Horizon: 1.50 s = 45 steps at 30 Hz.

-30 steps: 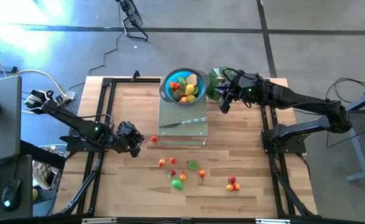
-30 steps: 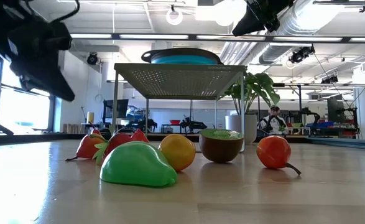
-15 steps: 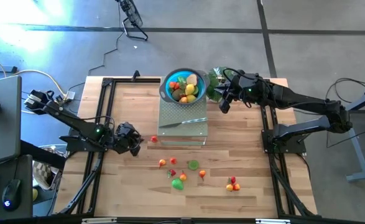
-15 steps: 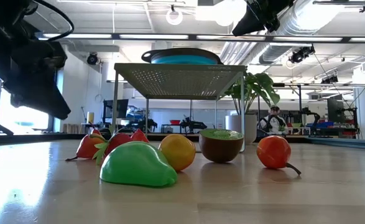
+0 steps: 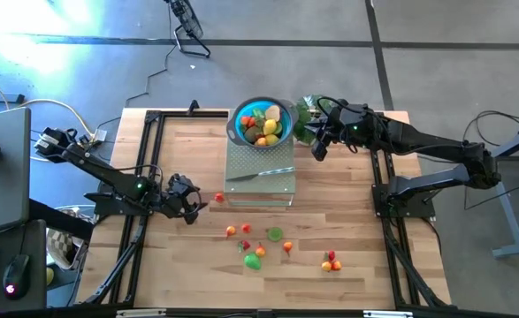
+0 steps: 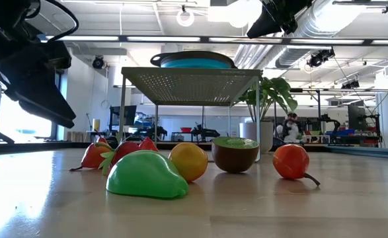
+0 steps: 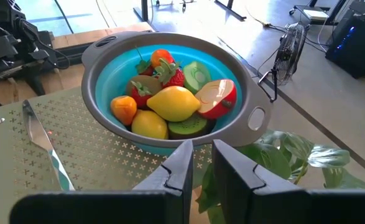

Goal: Pick & Place Fruit
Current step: Put the orange peach in the blue bowl on the shelf

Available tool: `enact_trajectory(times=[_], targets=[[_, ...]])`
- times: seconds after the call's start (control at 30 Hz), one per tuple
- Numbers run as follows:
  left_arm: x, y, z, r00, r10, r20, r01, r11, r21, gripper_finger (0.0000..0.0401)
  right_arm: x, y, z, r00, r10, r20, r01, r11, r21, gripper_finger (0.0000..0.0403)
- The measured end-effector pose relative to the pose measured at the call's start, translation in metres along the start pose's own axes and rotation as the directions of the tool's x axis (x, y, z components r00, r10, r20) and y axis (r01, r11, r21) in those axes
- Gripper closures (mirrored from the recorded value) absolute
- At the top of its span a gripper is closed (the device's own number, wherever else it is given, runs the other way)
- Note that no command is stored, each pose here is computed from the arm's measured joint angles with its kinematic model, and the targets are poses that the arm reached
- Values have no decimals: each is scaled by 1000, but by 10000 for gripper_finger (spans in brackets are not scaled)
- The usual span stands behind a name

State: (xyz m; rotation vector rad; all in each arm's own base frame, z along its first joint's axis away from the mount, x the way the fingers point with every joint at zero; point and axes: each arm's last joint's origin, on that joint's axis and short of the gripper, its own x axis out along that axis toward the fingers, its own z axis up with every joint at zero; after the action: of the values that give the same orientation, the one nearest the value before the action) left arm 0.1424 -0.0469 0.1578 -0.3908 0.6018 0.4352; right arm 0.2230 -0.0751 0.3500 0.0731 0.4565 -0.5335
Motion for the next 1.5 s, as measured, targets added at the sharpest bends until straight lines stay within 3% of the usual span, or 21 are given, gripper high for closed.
enact_trajectory(times=[0.2, 0.93, 1.5], targets=[[6, -1, -4, 999, 23, -26, -23, 1000, 18, 61, 0, 0, 0, 1000, 0, 0, 0, 1000, 0, 350], [61, -27, -30, 999, 51, -3, -50, 994, 94, 61, 0, 0, 0, 1000, 0, 0, 0, 1000, 0, 350], [75, -19, -26, 992, 120, 24, -122, 989, 86, 61, 0, 0, 0, 1000, 0, 1, 0, 1000, 0, 350]])
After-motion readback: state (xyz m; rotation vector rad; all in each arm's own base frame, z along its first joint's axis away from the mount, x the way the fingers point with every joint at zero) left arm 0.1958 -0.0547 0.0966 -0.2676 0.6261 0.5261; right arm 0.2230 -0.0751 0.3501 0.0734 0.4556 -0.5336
